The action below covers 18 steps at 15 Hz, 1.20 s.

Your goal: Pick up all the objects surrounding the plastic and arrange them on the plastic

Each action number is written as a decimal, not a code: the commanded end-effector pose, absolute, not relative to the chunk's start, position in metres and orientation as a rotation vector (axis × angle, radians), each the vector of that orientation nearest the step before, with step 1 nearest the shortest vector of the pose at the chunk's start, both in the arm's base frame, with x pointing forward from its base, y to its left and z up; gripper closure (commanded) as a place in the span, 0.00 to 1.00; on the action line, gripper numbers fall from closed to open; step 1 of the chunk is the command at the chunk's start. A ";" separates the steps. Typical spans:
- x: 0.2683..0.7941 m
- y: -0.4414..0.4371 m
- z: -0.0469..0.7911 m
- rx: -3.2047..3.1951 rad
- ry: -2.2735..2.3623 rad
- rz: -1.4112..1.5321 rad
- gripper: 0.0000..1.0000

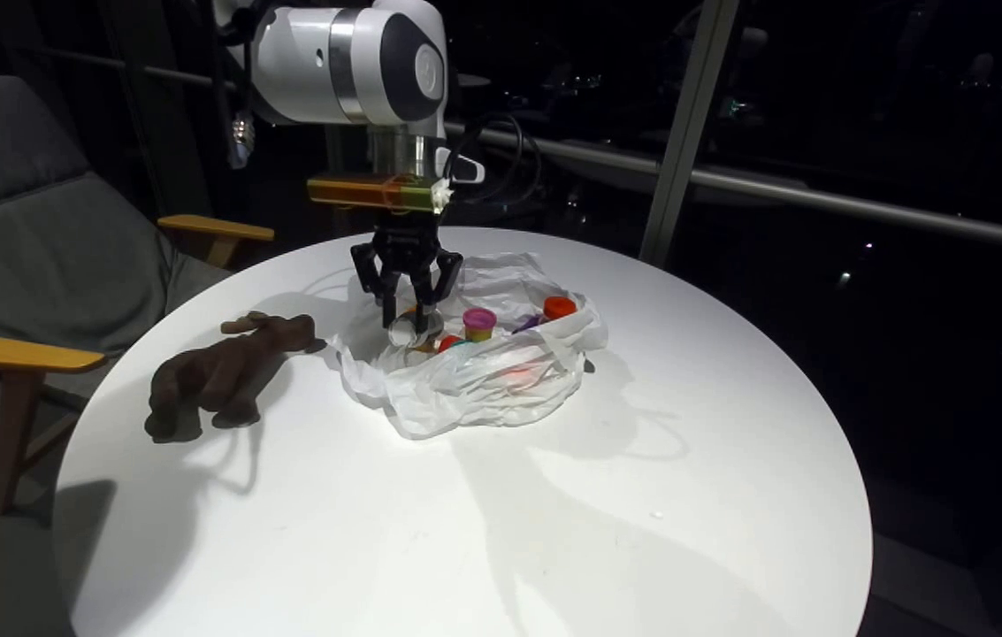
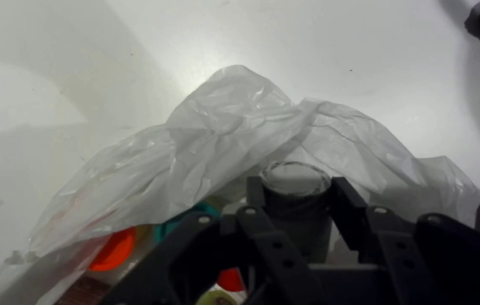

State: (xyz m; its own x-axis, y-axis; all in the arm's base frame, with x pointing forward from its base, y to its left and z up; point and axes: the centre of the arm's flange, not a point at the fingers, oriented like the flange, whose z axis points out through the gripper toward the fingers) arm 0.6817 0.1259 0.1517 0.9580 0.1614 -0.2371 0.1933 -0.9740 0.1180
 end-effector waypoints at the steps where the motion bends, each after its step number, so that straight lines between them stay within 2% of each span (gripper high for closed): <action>1: 0.705 0.137 0.151 2.984 0.285 -0.367 0.80; 6: 0.719 0.135 0.131 3.001 0.247 -0.310 0.81; 7: 0.723 0.136 0.127 3.008 0.236 -0.287 0.78; 8: 0.726 0.138 0.126 3.008 0.231 -0.254 0.32; 9: 0.728 0.140 0.125 3.014 0.227 -0.227 0.31; 13: 0.737 0.148 0.142 3.034 0.218 -0.079 0.02; 18: 0.723 0.173 0.179 3.058 0.233 -0.082 0.00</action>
